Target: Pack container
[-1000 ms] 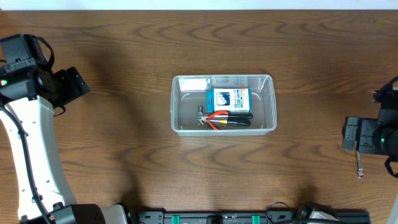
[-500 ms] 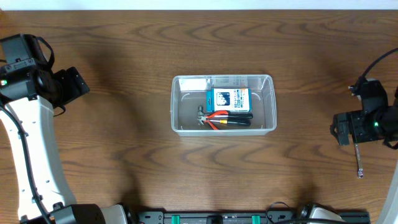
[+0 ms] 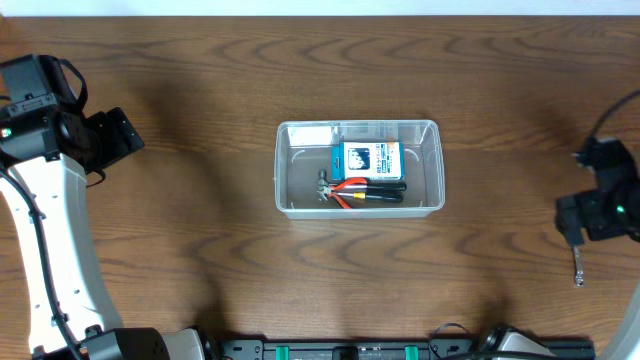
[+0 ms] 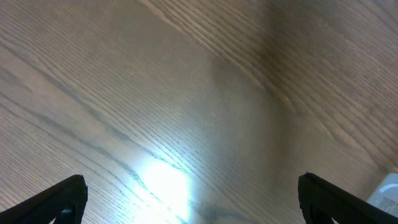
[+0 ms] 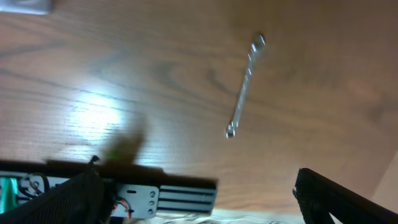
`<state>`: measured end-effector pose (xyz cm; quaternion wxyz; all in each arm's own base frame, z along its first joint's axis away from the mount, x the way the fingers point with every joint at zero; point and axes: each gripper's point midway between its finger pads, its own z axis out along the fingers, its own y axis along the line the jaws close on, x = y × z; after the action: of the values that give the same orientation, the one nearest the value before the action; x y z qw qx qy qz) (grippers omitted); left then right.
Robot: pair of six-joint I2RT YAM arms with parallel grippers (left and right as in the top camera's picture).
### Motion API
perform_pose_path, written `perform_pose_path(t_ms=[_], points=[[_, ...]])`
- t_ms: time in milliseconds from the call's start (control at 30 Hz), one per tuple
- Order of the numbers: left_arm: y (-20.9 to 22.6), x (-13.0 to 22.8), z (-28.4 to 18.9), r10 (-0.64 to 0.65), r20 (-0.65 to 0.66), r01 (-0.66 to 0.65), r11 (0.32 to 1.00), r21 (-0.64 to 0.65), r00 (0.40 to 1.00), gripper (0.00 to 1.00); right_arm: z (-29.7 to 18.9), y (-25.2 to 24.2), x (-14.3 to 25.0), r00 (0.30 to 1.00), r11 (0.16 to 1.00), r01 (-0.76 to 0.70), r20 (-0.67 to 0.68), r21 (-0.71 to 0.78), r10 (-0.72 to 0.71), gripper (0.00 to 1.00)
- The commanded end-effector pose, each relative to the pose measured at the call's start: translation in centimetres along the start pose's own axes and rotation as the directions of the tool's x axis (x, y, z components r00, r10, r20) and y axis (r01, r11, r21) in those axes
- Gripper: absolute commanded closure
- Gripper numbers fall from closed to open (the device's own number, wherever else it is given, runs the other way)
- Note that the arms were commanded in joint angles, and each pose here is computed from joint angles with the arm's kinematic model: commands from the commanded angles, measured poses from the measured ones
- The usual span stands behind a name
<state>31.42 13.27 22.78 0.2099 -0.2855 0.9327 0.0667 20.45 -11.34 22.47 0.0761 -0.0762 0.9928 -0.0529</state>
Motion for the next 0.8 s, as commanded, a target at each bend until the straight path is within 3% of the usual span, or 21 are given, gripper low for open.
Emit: perform_pose_path(t_ms=[0,233,567,767], points=[[0.2,-0.5,-0.7,0.001,0.023,-0.001,1.0,-0.004,1.0,0.02,1.1,-1.8,1.9,0.988,0.989,-0.147,-0.048,-0.008,0.146,0.01],[0.2,-0.5,-0.7,0.001,0.023,-0.001,1.0,-0.004,1.0,0.02,3.4,-2.5,3.1,0.991,0.987,-0.133,-0.02,-0.092,0.132,0.01],[0.2,-0.5,-0.7,0.001,0.023,-0.001,1.0,-0.004,1.0,0.02,7.9,-4.4,3.0,0.982,0.98,-0.184,0.03,-0.074,0.186,0.01],[0.2,-0.5,-0.7,0.001,0.023,-0.001,1.0,-0.004,1.0,0.02,9.4,-5.4,2.9,0.981,0.979,-0.193,-0.004,-0.071,0.193,0.01]])
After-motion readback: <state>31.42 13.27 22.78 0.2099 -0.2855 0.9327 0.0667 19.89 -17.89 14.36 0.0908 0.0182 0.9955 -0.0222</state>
